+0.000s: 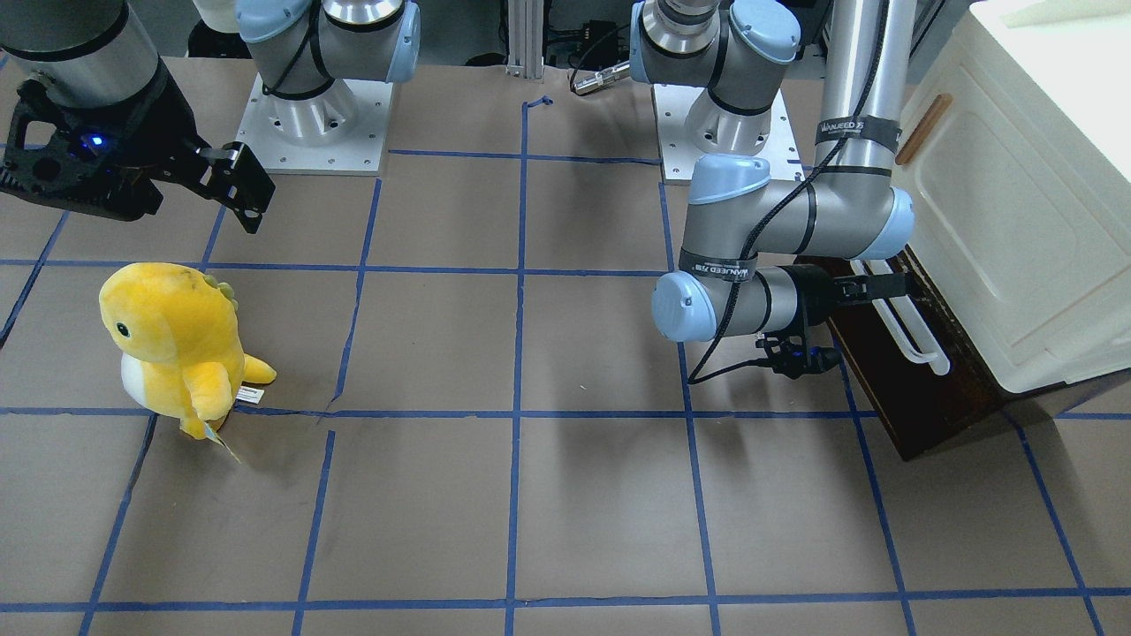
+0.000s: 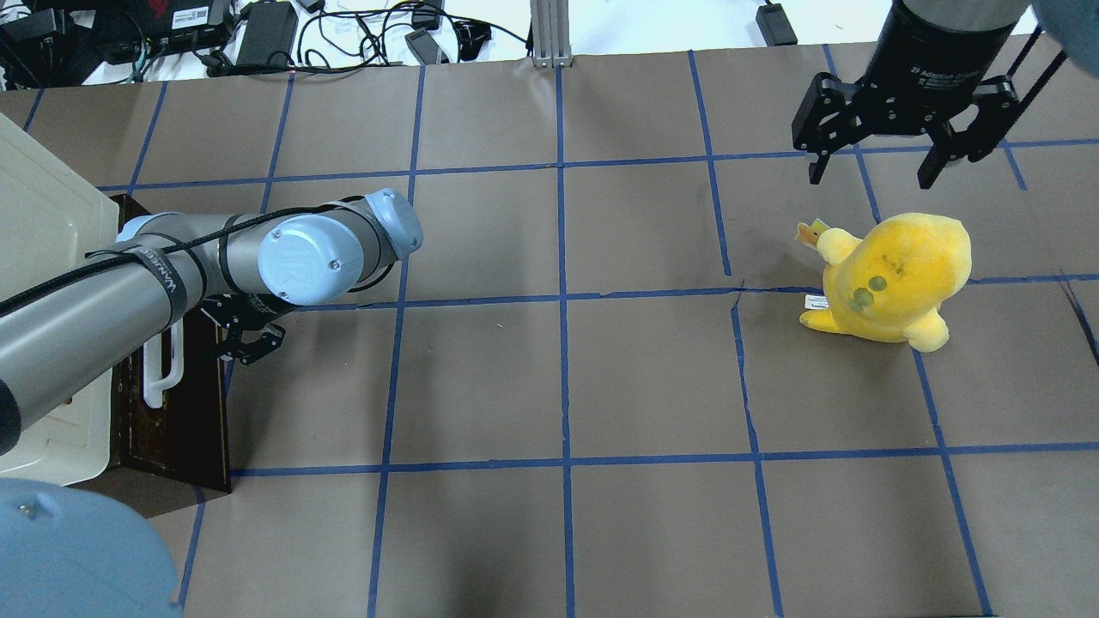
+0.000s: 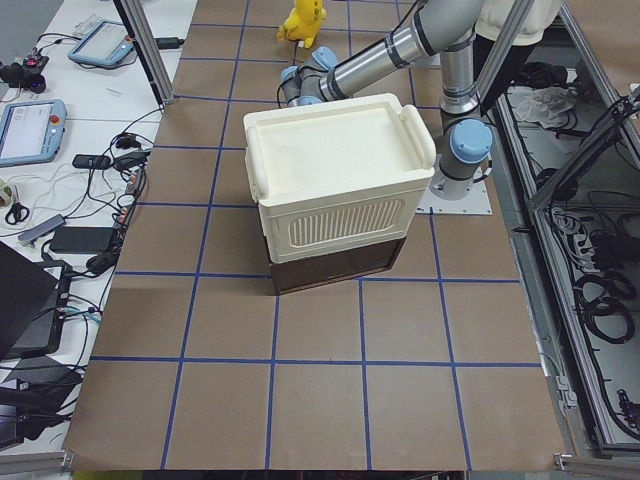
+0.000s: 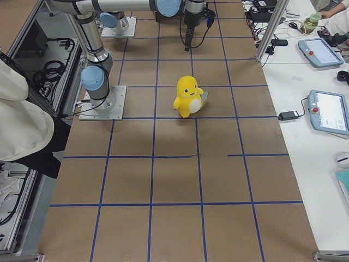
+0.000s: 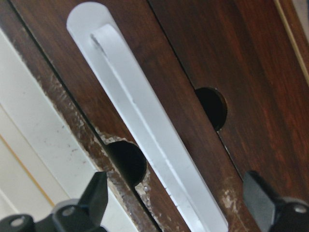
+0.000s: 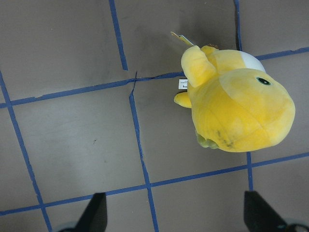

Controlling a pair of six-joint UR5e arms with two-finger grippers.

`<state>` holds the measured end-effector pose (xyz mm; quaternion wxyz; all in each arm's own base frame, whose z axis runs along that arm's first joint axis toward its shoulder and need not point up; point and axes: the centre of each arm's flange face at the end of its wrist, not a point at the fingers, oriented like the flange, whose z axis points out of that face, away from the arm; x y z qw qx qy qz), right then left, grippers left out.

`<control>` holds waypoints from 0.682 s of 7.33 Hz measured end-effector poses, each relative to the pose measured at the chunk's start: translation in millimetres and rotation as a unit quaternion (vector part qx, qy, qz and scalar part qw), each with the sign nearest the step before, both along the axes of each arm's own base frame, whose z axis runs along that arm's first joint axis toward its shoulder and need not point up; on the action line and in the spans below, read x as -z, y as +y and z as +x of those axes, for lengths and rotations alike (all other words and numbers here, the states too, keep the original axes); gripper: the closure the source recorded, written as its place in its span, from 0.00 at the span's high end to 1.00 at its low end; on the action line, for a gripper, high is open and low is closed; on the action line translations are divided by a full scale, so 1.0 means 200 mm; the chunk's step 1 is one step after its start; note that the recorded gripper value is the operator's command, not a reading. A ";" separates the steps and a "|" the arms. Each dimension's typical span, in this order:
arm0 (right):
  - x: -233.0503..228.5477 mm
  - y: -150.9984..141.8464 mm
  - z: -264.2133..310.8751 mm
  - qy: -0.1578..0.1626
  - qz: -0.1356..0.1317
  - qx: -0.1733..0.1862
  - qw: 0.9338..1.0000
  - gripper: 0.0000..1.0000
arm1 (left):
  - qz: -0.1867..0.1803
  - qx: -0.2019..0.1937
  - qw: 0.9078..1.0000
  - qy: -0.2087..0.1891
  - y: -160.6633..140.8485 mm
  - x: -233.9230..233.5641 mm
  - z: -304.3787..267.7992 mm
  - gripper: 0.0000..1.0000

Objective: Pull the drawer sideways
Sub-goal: 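Close the left gripper on the white bar handle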

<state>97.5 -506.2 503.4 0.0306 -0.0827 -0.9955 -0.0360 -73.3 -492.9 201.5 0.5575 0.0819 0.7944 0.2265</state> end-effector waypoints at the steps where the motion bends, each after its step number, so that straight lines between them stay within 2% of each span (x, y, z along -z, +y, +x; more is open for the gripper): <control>1: 0.00 0.00 0.00 0.000 0.000 0.000 1.000 1.00 | -0.002 -0.001 1.000 -0.002 0.00 0.02 0.00 0.37; 2: 0.00 0.00 0.00 0.000 0.000 0.000 1.000 1.00 | -0.004 -0.002 1.000 -0.004 0.00 0.03 0.00 0.26; 3: 0.00 0.00 0.00 0.000 0.000 0.000 1.000 1.00 | -0.006 -0.003 1.000 -0.005 -0.01 0.03 0.00 0.23; 4: 0.00 0.00 0.00 0.000 0.000 0.000 1.000 1.00 | -0.008 -0.004 1.000 -0.006 -0.01 0.04 0.00 0.16; 5: 0.00 0.00 0.00 0.000 0.000 0.000 1.000 1.00 | -0.012 -0.006 1.000 -0.007 -0.01 0.04 0.00 0.16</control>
